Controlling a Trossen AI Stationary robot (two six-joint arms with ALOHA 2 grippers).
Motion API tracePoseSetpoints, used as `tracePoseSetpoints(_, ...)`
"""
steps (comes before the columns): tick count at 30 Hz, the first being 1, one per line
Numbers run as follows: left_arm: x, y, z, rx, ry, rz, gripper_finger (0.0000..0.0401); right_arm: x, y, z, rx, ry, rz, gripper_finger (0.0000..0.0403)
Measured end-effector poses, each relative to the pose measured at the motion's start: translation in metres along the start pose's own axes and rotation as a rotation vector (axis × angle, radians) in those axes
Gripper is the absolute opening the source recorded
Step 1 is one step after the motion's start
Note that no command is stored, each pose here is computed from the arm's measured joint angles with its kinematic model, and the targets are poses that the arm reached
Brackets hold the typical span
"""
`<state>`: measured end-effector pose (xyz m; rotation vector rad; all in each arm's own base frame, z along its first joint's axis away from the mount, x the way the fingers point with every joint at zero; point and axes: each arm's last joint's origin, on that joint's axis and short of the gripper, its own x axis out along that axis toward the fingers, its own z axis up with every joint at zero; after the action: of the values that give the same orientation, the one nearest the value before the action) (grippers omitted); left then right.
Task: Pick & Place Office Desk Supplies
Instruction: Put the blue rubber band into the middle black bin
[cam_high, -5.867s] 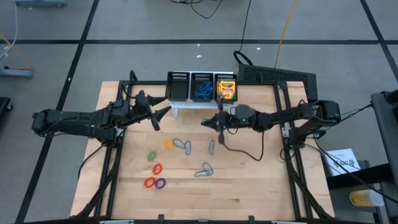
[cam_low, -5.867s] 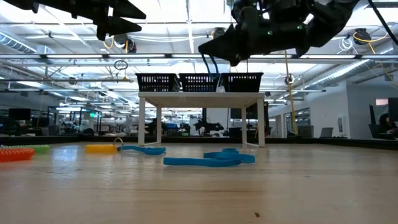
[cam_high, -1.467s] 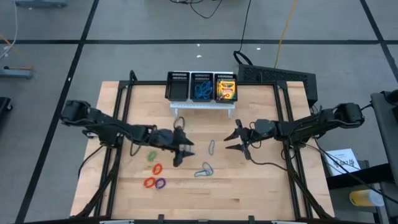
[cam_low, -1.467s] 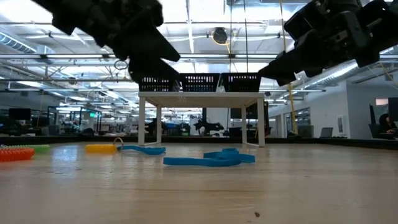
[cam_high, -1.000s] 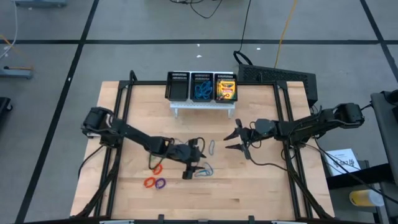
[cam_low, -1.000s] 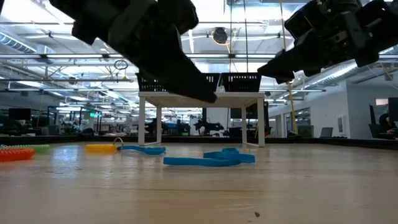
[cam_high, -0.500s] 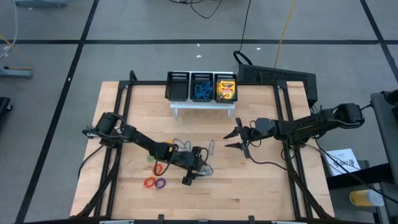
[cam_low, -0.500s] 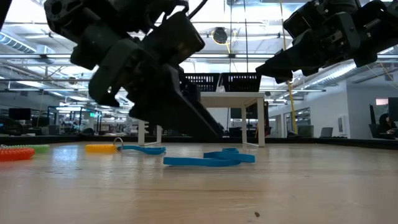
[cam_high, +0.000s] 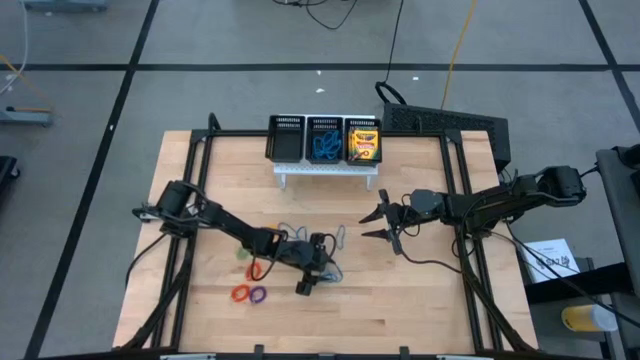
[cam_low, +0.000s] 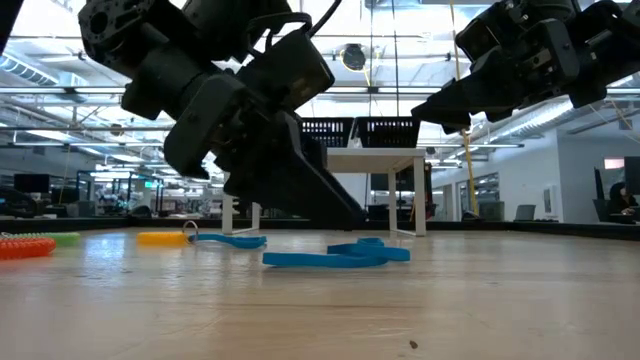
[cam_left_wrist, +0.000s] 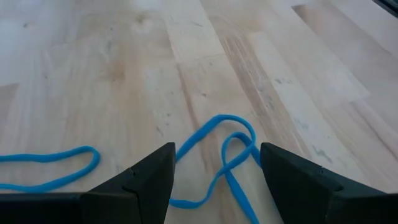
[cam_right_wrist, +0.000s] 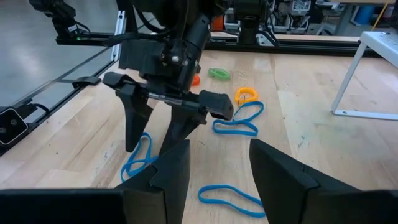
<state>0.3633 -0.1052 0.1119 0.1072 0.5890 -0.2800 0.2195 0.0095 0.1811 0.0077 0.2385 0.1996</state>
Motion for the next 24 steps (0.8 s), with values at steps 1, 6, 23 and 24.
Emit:
tracePoseSetpoints(1, 0.001, 0.0, -0.001, 0.0, -0.003, 0.001, 0.0243, 0.0, 0.0, 0.0, 0.0, 0.0, 0.0, 0.0155)
tracePoseSetpoints(6, 0.013, 0.0, -0.011, -0.027, -0.018, 0.007, 0.0243, 0.0, 0.0, 0.0, 0.0, 0.0, 0.0, 0.0155)
tracePoseSetpoints(23, 0.015, 0.005, -0.017, -0.06, 0.021, 0.008, 0.024, 0.0, 0.0, 0.0, 0.0, 0.0, 0.0, 0.0155)
tracePoseSetpoints(24, 0.014, 0.005, -0.017, -0.06, 0.027, 0.008, 0.0234, 0.0, 0.0, 0.0, 0.0, 0.0, 0.0, 0.0155)
